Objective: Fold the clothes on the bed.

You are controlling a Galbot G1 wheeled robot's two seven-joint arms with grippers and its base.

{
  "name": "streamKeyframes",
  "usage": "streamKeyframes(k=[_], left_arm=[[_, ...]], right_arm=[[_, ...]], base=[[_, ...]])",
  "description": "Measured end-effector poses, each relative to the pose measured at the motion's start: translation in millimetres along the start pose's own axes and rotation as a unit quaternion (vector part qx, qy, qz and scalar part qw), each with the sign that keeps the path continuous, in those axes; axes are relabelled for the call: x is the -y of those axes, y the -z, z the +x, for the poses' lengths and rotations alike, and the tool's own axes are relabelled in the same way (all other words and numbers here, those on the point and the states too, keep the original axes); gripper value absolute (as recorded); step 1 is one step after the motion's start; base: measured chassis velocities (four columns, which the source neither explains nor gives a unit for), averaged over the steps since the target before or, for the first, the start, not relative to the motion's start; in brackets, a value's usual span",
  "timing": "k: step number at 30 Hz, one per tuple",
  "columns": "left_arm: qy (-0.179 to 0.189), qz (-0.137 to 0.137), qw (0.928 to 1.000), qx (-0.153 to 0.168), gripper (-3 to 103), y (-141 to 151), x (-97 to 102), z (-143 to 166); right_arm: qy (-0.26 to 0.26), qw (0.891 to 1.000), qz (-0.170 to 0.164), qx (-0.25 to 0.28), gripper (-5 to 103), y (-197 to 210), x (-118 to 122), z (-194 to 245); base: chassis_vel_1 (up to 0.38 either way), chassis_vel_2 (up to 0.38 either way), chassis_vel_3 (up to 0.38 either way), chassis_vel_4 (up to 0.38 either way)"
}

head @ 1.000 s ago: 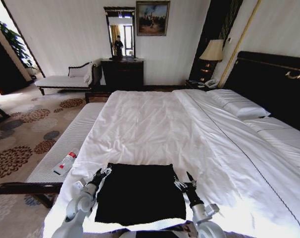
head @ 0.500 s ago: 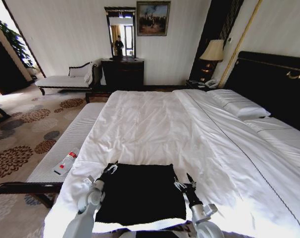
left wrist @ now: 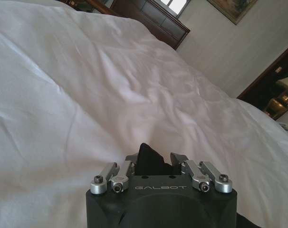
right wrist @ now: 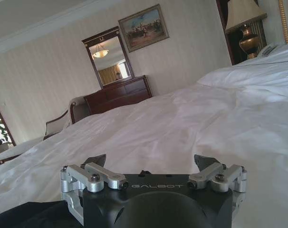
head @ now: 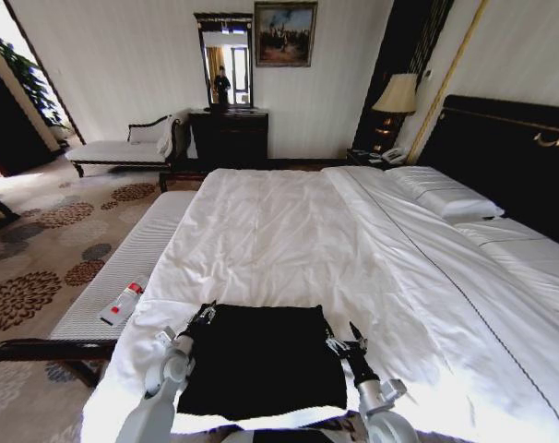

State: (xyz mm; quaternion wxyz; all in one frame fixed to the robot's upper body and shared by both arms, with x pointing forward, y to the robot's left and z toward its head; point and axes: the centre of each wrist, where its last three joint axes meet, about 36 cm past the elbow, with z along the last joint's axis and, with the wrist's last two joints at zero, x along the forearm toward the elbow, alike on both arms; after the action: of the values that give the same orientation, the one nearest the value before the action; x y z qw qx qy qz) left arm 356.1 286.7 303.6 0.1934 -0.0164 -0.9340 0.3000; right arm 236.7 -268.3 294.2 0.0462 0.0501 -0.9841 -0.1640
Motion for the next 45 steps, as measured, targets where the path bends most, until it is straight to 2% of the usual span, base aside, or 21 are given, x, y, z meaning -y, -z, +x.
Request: streamKeyframes(k=[2,5,8,10,11,17,22,30,35,37,40,41,44,45], left_arm=[[0.001,0.0,1.0,0.0,36,-0.3,-0.6,1.0],[0.004,-0.001,1.0,0.001,20,-1.2,-2.6,3.2],[0.006,-0.002,1.0,0.002,14,-1.1,-3.5,3.8],[0.007,-0.002,1.0,0.005,3,-0.5,-4.1,4.7],[0.008,-0.002,0.9999,0.008,2,0.8,-4.3,5.4],[0.009,-0.004,0.9998,0.02,1,8.4,-4.8,9.3],[0.011,-0.015,0.9991,0.037,1,23.9,-6.8,16.9],[0.014,-0.027,0.9987,0.042,1,28.7,-8.8,21.5],[0.021,-0.03,0.9985,0.041,1,29.6,-13.9,21.8],[0.021,-0.028,0.9985,0.041,1,29.0,-13.7,21.4],[0.024,-0.024,0.9985,0.042,1,26.7,-13.7,20.8],[0.024,-0.024,0.9985,0.042,1,26.7,-13.7,20.8],[0.027,-0.026,0.9985,0.04,1,24.5,-15.2,22.8],[0.027,-0.026,0.9985,0.04,1,24.5,-15.2,22.8]], right_arm=[[0.0,1.0,0.0,0.001,100,0.4,0.2,-0.6],[-0.002,1.0,0.001,0.001,100,0.6,0.7,-1.3],[-0.002,1.0,0.001,0.001,100,0.6,0.8,-1.4],[-0.003,1.0,0.001,0.002,100,0.6,1.0,-2.1],[-0.003,1.0,0.001,0.003,100,0.7,1.4,-3.0],[-0.006,1.0,-0.003,0.012,100,3.7,6.5,-14.2],[-0.008,0.999,-0.025,0.02,100,15.2,17.8,-44.5],[0.0,0.999,-0.042,0.015,100,13.1,27.8,-66.8],[0.052,0.993,-0.098,-0.027,100,-3.3,51.3,-79.0],[0.06,0.992,-0.104,-0.031,100,-4.9,55.5,-81.1],[0.12,0.983,-0.125,-0.053,100,-15.2,81.0,-93.0],[0.12,0.983,-0.125,-0.053,100,-15.2,81.0,-93.0],[0.19,0.97,-0.134,-0.07,100,-20.8,97.0,-108.4],[0.19,0.97,-0.134,-0.07,100,-20.8,97.0,-108.4]], base=[[0.0,0.0,0.0,0.0],[0.0,0.0,0.0,0.0],[0.0,0.0,0.0,0.0],[0.0,0.0,0.0,0.0],[0.0,0.0,0.0,0.0],[0.0,0.0,0.0,0.0],[0.0,0.0,0.0,0.0],[0.0,0.0,0.0,0.0],[0.0,0.0,0.0,0.0],[0.0,0.0,0.0,0.0],[0.0,0.0,0.0,0.0],[0.0,0.0,0.0,0.0],[0.0,0.0,0.0,0.0],[0.0,0.0,0.0,0.0]])
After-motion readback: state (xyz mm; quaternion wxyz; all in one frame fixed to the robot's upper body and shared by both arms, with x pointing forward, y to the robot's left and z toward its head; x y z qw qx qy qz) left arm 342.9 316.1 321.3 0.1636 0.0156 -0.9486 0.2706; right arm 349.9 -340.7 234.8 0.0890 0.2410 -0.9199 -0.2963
